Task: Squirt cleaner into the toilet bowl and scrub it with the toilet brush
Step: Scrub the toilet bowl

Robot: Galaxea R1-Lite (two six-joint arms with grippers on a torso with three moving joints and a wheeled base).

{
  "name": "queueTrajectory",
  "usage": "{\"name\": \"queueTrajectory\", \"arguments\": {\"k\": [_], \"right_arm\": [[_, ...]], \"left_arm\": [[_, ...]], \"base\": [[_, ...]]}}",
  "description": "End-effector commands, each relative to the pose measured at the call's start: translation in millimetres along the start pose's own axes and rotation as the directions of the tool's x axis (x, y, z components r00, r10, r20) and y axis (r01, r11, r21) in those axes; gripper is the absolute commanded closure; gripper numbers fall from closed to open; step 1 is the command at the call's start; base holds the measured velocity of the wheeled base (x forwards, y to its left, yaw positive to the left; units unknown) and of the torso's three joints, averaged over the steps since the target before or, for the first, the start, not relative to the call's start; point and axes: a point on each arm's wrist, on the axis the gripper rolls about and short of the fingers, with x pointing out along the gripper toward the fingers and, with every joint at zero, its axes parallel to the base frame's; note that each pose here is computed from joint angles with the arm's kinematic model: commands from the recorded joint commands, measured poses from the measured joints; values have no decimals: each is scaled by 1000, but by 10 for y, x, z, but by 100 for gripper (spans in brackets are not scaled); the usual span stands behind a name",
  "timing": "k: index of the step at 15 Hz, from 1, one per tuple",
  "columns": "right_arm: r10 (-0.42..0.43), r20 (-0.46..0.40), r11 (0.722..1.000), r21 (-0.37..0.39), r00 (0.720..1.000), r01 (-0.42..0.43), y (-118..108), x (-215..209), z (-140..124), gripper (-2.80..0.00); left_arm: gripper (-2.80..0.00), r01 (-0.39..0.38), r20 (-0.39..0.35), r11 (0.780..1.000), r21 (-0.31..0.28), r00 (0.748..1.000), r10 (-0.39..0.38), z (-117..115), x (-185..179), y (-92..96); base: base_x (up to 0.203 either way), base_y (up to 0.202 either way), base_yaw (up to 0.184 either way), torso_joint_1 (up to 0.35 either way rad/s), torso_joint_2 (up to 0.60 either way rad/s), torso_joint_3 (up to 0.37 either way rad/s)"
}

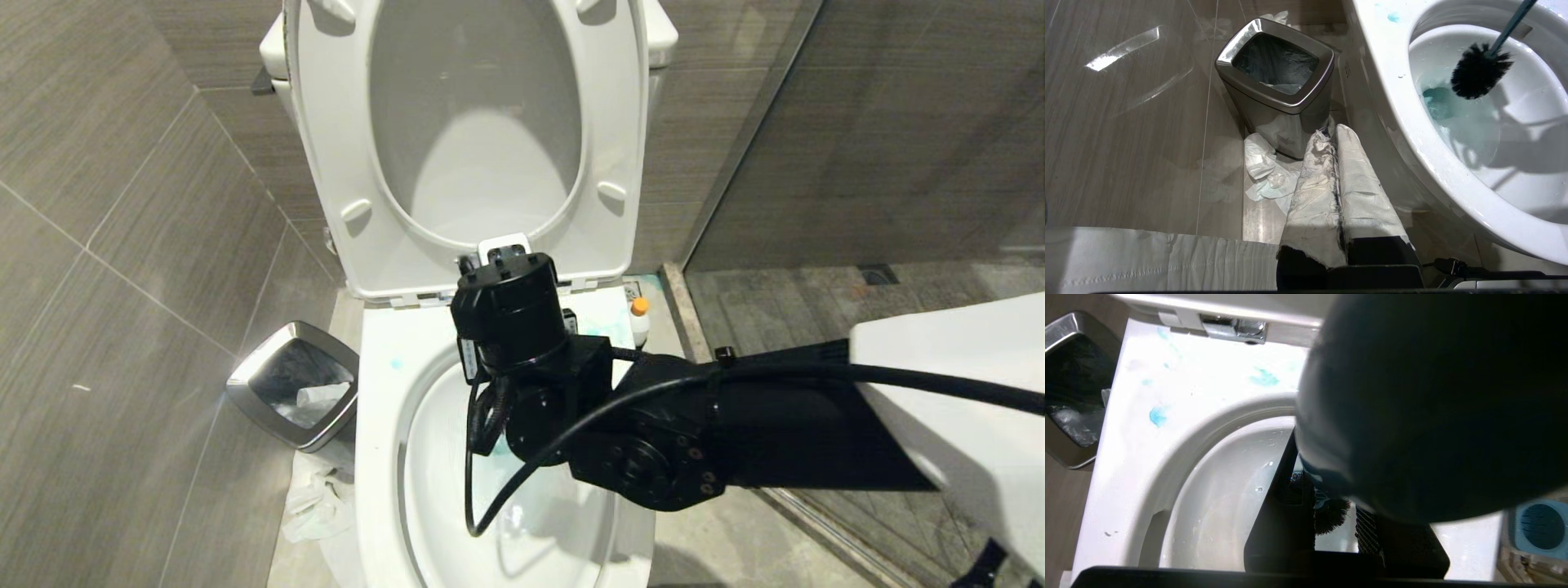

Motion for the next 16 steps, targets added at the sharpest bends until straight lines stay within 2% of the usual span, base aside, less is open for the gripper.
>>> {"name": "queueTrajectory", "arguments": {"k": [1,6,9,11,15,16], "right_arm": [[-13,-31,1000,-26,999,12,170,261,-293,0],[-50,-85,996,-78,995,43,352,752,-875,0],[-65,-89,994,-99,994,56,332,883,-958,0],[-57,-58,996,-69,997,53,300,807,-743,0],[-22,55,1000,23,998,21,153,392,36,0],[-17,70,999,35,997,14,117,304,165,0]], "left_arm": [[0,-1,-2,1000,0,1000,1,0,1,0],[0,-1,0,1000,0,1000,1,1,0,0],[0,-2,0,1000,0,1000,2,1,0,0],[0,-2,-2,1000,0,1000,2,0,1,0],[0,-1,1,1000,0,1000,1,1,0,0],[0,-3,1,1000,0,1000,3,1,0,0]], "base": [[0,0,0,0,0,0],[0,0,0,0,0,0],[0,0,0,0,0,0],[0,0,0,0,0,0],[0,0,0,0,0,0],[0,0,0,0,0,0]]}}
